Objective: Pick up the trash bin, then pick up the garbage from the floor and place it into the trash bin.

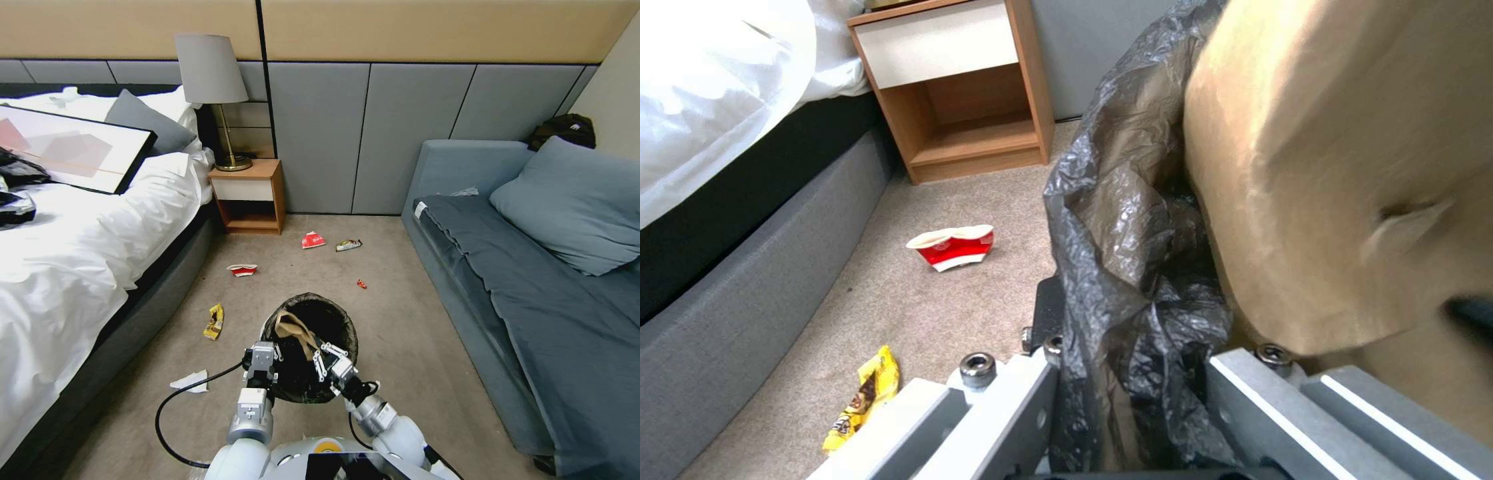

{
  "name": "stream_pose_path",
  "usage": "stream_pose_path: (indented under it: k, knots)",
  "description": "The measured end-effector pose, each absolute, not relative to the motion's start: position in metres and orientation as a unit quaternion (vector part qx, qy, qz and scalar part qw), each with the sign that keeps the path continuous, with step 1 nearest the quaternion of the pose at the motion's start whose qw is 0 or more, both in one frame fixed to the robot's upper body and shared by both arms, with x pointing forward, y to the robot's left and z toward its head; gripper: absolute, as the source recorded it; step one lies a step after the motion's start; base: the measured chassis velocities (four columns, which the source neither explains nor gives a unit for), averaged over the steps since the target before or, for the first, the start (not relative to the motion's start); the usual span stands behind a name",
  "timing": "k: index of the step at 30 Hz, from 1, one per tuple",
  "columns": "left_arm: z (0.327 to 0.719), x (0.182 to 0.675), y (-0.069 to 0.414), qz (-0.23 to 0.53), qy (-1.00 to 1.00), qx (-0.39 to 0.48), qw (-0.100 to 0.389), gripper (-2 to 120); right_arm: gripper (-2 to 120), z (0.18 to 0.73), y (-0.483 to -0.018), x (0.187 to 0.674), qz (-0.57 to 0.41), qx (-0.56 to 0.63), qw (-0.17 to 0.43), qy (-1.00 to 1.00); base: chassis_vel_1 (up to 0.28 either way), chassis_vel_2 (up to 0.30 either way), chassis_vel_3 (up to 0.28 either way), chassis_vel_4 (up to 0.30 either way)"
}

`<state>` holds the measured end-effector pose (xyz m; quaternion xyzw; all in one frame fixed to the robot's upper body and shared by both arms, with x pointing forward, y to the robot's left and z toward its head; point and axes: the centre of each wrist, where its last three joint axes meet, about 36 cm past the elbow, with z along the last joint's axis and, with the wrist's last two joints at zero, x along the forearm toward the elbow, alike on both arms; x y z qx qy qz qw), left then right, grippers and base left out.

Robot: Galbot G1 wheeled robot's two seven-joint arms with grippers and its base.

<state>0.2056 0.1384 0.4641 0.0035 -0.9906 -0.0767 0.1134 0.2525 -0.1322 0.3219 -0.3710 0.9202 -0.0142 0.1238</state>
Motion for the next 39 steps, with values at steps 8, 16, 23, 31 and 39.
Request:
stream_pose_path:
  k: [8, 16, 23, 31, 39]
  knots:
    - [0.466, 0.206, 0.139, -0.076, -0.991, 0.005, 0.110, 1, 0, 0.313, -0.136, 0.256, -0.027, -0.367, 0.121, 0.922, 0.000, 0.000, 0.000, 0.000]
    - [0.467, 0.206, 0.139, -0.075, -0.991, 0.007, 0.109, 1, 24, 0.314, -0.138, 0.261, -0.036, -0.364, 0.129, 0.922, 0.000, 0.000, 0.000, 0.000]
    - [0.469, 0.206, 0.140, -0.074, -0.991, 0.010, 0.107, 1, 47, 0.317, -0.139, 0.265, -0.038, -0.360, 0.135, 0.922, 0.000, 0.000, 0.000, 0.000]
    - [0.469, 0.207, 0.140, -0.074, -0.991, 0.011, 0.107, 1, 78, 0.323, -0.141, 0.267, -0.042, -0.354, 0.148, 0.922, 0.000, 0.000, 0.000, 0.000]
    - [0.466, 0.208, 0.139, -0.074, -0.991, 0.009, 0.110, 1, 100, 0.342, -0.145, 0.267, -0.049, -0.336, 0.175, 0.924, 0.000, 0.000, 0.000, 0.000]
